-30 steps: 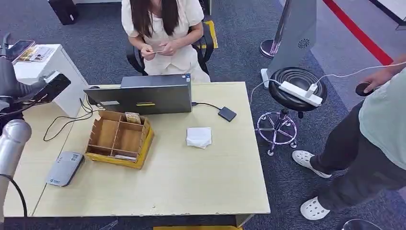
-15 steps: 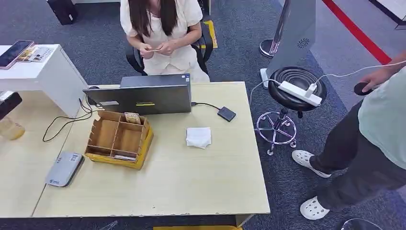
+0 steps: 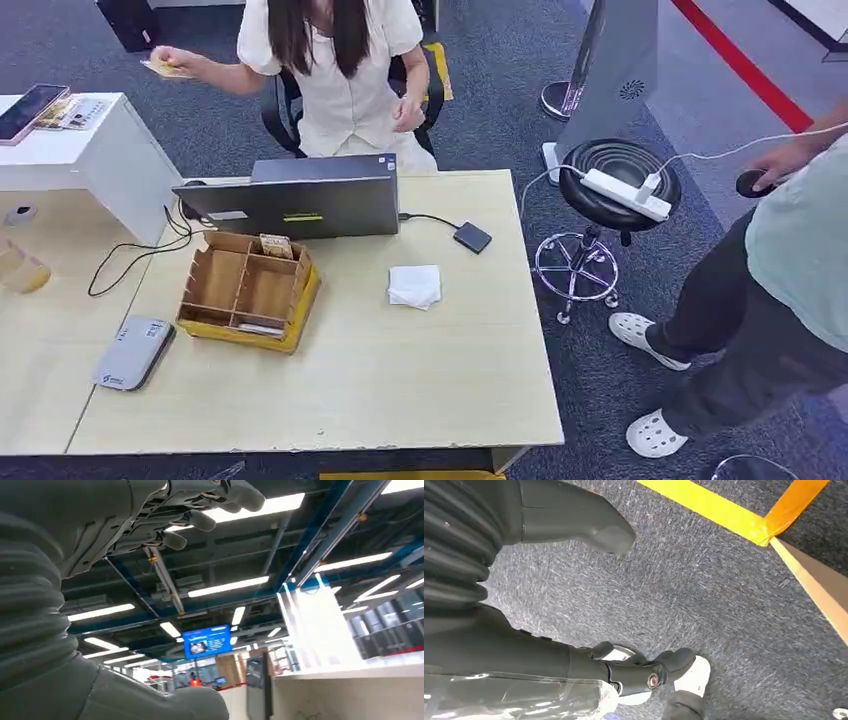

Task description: Pass the card to the sensor for recognition and then transmit it.

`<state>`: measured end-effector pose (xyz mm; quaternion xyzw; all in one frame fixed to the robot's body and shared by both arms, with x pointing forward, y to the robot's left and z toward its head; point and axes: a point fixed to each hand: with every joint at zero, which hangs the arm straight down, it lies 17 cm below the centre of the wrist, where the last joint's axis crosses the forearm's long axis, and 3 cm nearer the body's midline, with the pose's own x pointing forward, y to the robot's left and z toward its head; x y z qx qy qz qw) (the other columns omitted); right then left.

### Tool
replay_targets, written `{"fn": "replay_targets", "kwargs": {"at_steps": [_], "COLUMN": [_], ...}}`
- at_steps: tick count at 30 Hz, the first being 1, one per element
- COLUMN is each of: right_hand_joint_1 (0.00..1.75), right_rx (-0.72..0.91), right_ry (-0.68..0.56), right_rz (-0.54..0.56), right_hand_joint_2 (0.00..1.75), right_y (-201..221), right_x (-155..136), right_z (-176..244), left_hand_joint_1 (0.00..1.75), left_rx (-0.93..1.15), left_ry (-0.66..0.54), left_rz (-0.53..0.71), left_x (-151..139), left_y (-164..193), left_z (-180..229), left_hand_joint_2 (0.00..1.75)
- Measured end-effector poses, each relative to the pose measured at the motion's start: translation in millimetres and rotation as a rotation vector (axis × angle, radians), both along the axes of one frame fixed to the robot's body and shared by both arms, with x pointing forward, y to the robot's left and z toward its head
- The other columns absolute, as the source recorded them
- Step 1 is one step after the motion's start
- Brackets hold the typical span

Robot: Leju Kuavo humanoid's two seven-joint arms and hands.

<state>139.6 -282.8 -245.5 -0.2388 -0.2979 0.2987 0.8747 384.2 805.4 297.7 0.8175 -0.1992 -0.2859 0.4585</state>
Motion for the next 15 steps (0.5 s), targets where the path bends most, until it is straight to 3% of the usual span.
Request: {"fn": "replay_targets", "kwargs": {"at_steps": [8, 15], "right_hand_joint_1": [0.0, 0.0], "right_rx": [0.0, -0.001], "right_ry": [0.015, 0.014], "right_rz": [-0.034, -0.051], "right_hand_joint_2": [1.75, 1.75], "right_y": [-0.3, -0.5], "right_x": [-6.6, -7.0], "right_z": [-1.7, -1.4], "left_hand_joint_1": [0.0, 0.0], "left_rx": [-0.053, -0.048], "left_ry": [0.073, 0.138], "left_rz": [0.15, 0.218], "left_x": [-90.9, -135.7], "left_y": [45.1, 54.5], "left_z": [-49.5, -71.0], "left_hand_joint_2": [1.75, 1.75]}}
